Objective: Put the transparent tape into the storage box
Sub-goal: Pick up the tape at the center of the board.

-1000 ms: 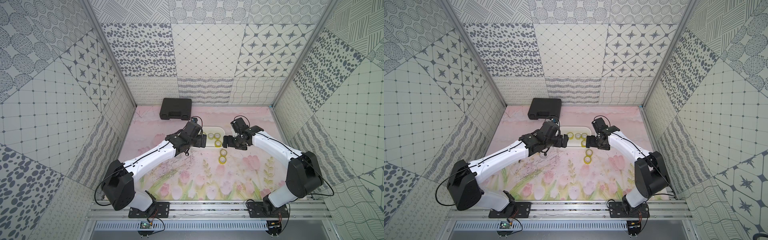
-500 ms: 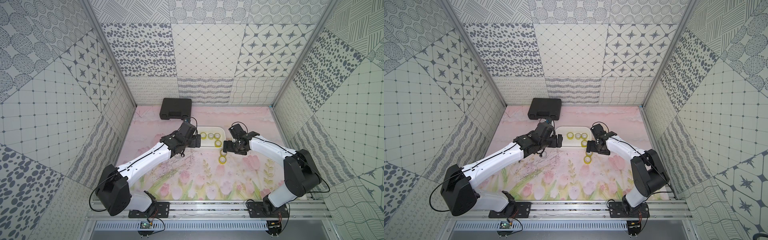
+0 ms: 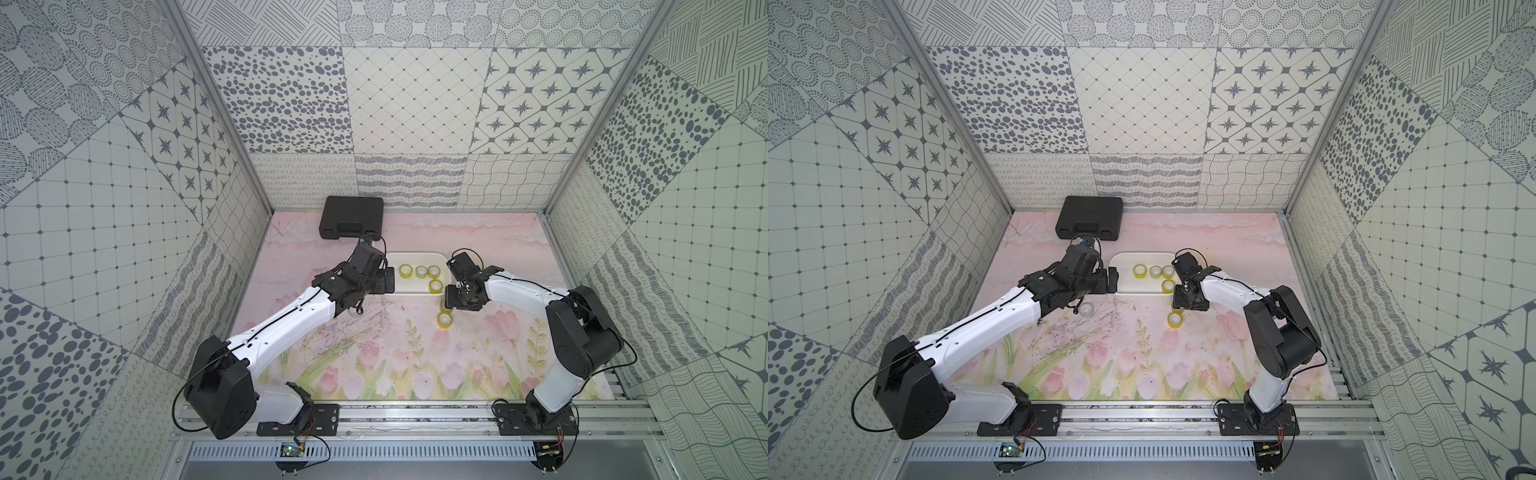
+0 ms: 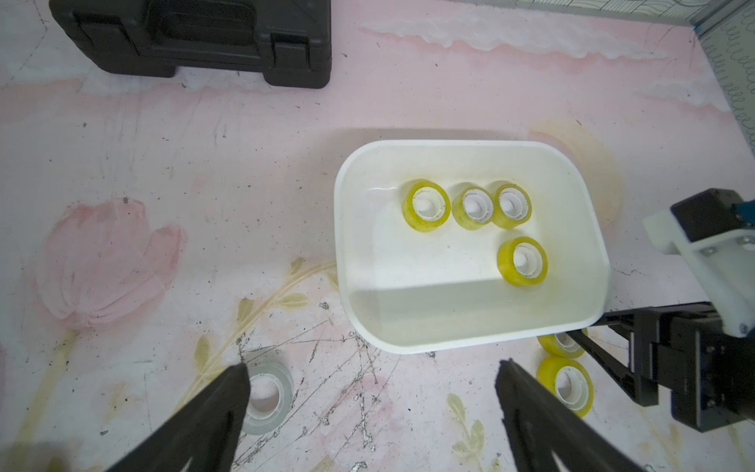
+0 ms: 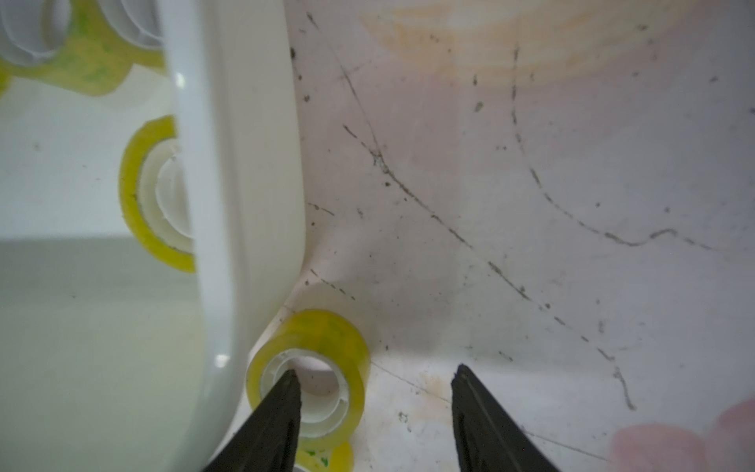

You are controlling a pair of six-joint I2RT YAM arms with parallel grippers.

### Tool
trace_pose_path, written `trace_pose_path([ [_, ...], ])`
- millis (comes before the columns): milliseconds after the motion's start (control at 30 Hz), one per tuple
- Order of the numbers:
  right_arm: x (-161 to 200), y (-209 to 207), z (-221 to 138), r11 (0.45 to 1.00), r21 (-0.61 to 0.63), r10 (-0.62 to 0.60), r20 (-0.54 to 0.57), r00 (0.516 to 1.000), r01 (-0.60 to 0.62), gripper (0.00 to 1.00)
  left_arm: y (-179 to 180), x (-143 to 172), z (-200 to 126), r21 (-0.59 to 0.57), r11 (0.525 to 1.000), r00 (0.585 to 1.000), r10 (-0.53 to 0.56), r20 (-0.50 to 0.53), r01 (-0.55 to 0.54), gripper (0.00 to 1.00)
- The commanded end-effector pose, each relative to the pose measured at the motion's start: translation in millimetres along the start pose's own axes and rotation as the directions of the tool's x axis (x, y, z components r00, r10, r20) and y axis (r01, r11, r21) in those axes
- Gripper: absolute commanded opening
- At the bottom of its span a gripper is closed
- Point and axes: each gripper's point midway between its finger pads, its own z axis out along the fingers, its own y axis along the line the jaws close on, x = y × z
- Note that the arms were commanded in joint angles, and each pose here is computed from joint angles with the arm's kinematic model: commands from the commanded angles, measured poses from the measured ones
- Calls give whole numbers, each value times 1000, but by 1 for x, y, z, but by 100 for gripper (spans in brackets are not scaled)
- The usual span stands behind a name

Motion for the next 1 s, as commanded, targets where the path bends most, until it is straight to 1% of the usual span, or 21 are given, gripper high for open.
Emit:
trace_pose_path([
  [0, 2, 2, 12, 1000, 2, 2, 2, 1000, -2, 55, 9, -3, -2, -26, 999, 1000, -28, 10, 28, 99],
  [100, 8, -1, 17, 1000, 4, 4, -8, 1000, -4, 54, 10, -3, -1, -31, 999, 999, -36, 8, 36, 99],
  [133, 9, -1, 18, 1000, 2, 6, -12, 1000, -6, 52, 11, -3, -1, -33, 999, 999, -39, 9, 39, 99],
  [167, 11, -1, 19, 1000, -1, 8, -14, 1000, -8, 48, 12, -3, 0, -36, 998, 999, -41, 7, 41, 99],
  [267, 16, -2, 20, 1000, -6, 13, -23, 1000, -13, 43, 15, -3, 1, -46, 998, 999, -49, 9, 49, 99],
  [333, 20, -4, 20, 1000, -4, 16, -26, 1000, -16, 32, 17, -4, 2, -50, 997, 999, -53, 10, 53, 99],
  [433, 23, -6, 17, 1000, -4, 21, -24, 999, -21, 29, 19, -4, 3, -58, 997, 998, -57, 12, 57, 99],
  [533, 26, -9, 11, 1000, -2, 26, -25, 999, -27, 14, 21, -4, 3, -62, 996, 998, -64, 16, 65, 99],
  [600, 26, -10, 7, 999, -1, 33, -20, 999, -33, 8, 21, -5, 4, -59, 996, 997, -69, 21, 70, 99],
  [633, 26, -12, 4, 999, 3, 35, -17, 999, -35, 2, 20, -5, 4, -58, 996, 997, -71, 23, 72, 99],
  [667, 25, -13, 1, 999, 7, 36, -13, 999, -36, 0, 20, -6, 5, -56, 996, 997, -71, 24, 72, 99],
  [767, 21, -16, -12, 999, 20, 44, 8, 999, -44, 0, 19, -8, 7, -54, 996, 997, -70, 28, 72, 99],
  [967, -1, -21, -61, 998, 43, 44, 101, 994, -49, 0, 17, -11, 13, -51, 997, 998, -52, 23, 53, 99],
])
